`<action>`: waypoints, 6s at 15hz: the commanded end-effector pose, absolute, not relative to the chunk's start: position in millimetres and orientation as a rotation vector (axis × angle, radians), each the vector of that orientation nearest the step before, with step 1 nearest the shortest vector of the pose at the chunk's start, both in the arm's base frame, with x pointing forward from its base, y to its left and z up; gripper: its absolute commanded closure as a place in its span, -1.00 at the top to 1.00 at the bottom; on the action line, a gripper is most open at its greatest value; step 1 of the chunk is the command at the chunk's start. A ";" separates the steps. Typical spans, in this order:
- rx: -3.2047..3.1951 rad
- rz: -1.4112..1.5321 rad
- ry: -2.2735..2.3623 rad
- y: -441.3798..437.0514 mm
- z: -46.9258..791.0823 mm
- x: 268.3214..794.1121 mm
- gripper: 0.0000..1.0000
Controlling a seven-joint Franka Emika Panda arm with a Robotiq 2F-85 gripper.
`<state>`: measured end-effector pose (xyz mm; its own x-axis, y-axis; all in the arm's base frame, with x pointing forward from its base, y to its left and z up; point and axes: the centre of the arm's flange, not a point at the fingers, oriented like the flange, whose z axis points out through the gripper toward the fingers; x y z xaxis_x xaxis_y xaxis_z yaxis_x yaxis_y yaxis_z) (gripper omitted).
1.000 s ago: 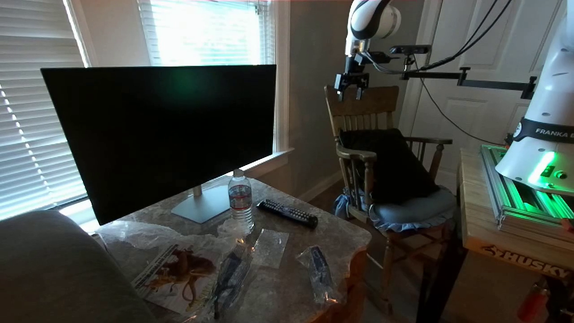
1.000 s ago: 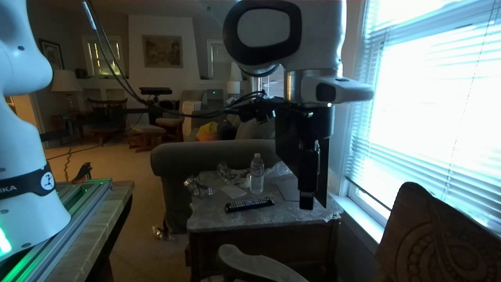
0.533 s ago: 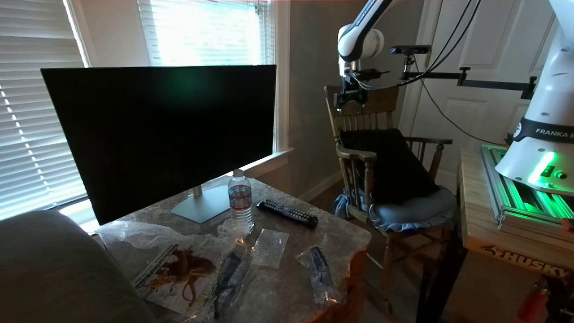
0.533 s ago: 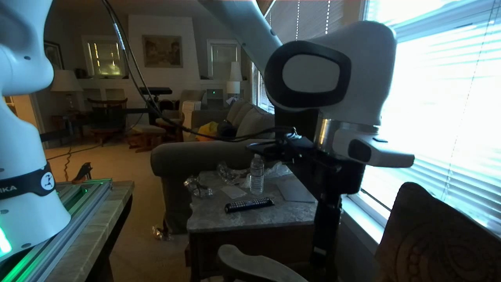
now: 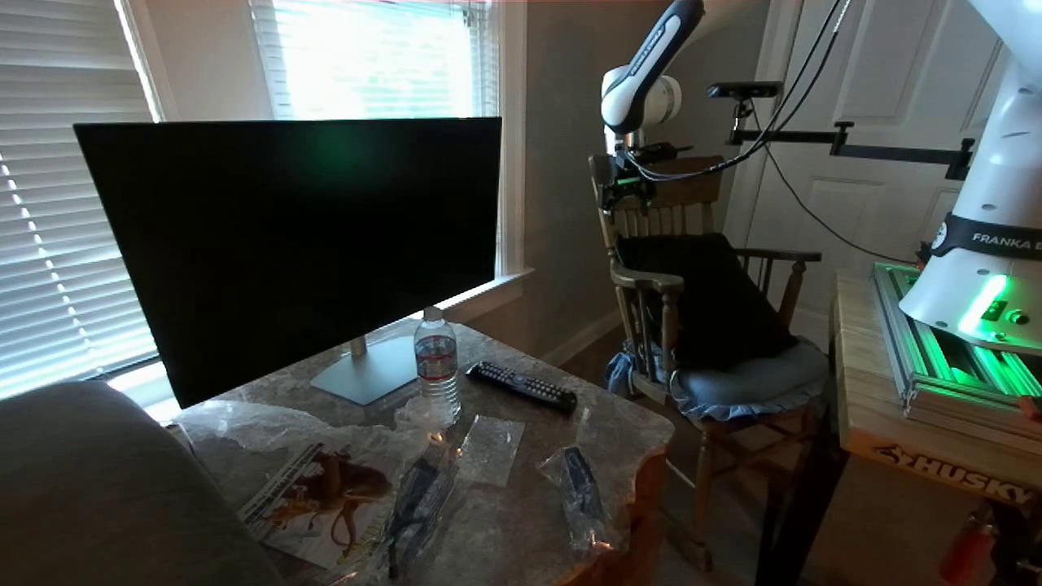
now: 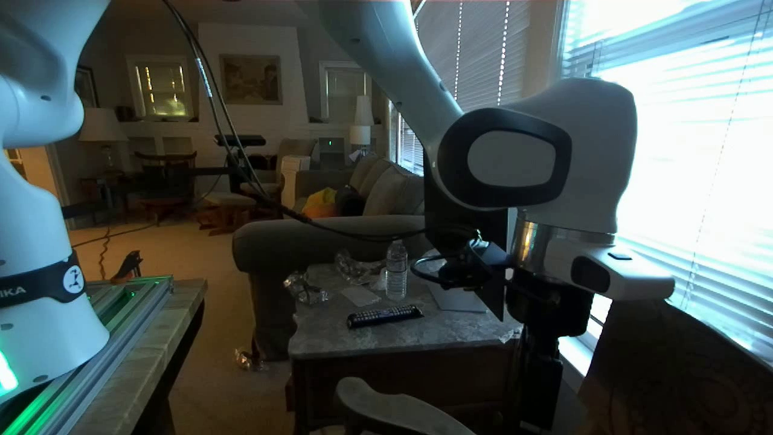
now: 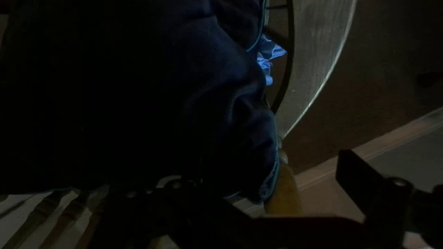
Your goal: Put the dark blue pillow on the sofa.
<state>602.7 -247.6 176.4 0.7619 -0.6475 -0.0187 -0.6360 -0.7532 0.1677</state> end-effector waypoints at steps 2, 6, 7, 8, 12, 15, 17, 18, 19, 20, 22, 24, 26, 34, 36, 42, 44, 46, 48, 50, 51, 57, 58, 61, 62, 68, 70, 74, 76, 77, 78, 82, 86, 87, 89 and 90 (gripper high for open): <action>2.800 -0.114 -1.042 -248.5 172.6 605.5 1.00; 2.745 -0.118 -1.084 -265.8 144.2 608.0 1.00; 2.741 -0.116 -1.094 -270.0 137.3 608.7 1.00; 2.735 -0.114 -1.108 -274.1 130.8 609.9 1.00; 2.749 -0.095 -1.079 -283.8 105.2 611.6 1.00; 2.715 -0.113 -1.084 -289.5 89.6 611.4 1.00; 2.704 -0.116 -1.072 -291.3 81.2 611.7 0.98; 2.707 -0.109 -1.064 -291.9 78.2 612.8 0.49; 2.703 -0.105 -1.063 -292.2 75.3 613.8 0.51; 2.700 -0.114 -1.054 -292.4 72.9 614.7 0.36; 2.692 -0.113 -1.047 -293.8 68.3 616.6 0.05; 2.686 -0.122 -1.039 -295.8 65.2 615.3 -0.20; 2.687 -0.128 -1.034 -296.6 64.1 613.7 -0.47; 2.725 -0.203 -0.989 -302.3 95.5 590.3 -1.00; 2.747 -0.246 -0.957 -309.9 111.3 579.3 -0.97; 2.877 -0.306 -0.832 -322.6 176.2 550.4 -0.96; 2.939 -0.327 -0.759 -323.8 196.7 536.3 -0.96; 3.011 -0.348 -0.655 -322.0 216.2 517.9 -0.96; 3.063 -0.350 -0.564 -318.1 231.7 502.7 -0.96; 3.108 -0.343 -0.486 -313.5 250.7 488.4 -0.96; 3.128 -0.346 -0.449 -310.4 259.2 481.9 -0.96; 3.240 -0.280 -0.322 -275.1 311.2 460.9 -0.96; 3.255 -0.252 -0.324 -267.6 320.0 460.4 -0.96; 3.225 -0.282 -0.355 -275.7 302.1 472.4 -0.84; 3.237 -0.268 -0.353 -270.5 308.3 470.8 -0.84; 3.246 -0.255 -0.347 -265.4 313.8 466.9 -0.84; 3.254 -0.272 -0.329 -261.8 320.6 463.0 -0.96; 3.268 -0.206 -0.263 -245.9 356.2 443.8 -0.96; 3.269 -0.166 -0.227 -236.1 379.3 432.9 -0.96; 3.269 -0.149 -0.207 -229.6 392.5 426.1 -0.96; 3.267 -0.135 -0.185 -223.7 406.2 419.2 -0.96; 3.278 -0.028 -0.057 -189.1 457.0 393.7 -0.96; 3.282 0.129 0.112 -136.7 505.6 370.8 -0.96; 3.287 0.180 0.157 -120.8 515.4 368.8 -0.96; 3.276 0.256 0.269 -90.2 531.7 364.0 -0.96; 3.272 0.287 0.316 -76.4 537.4 361.2 -0.96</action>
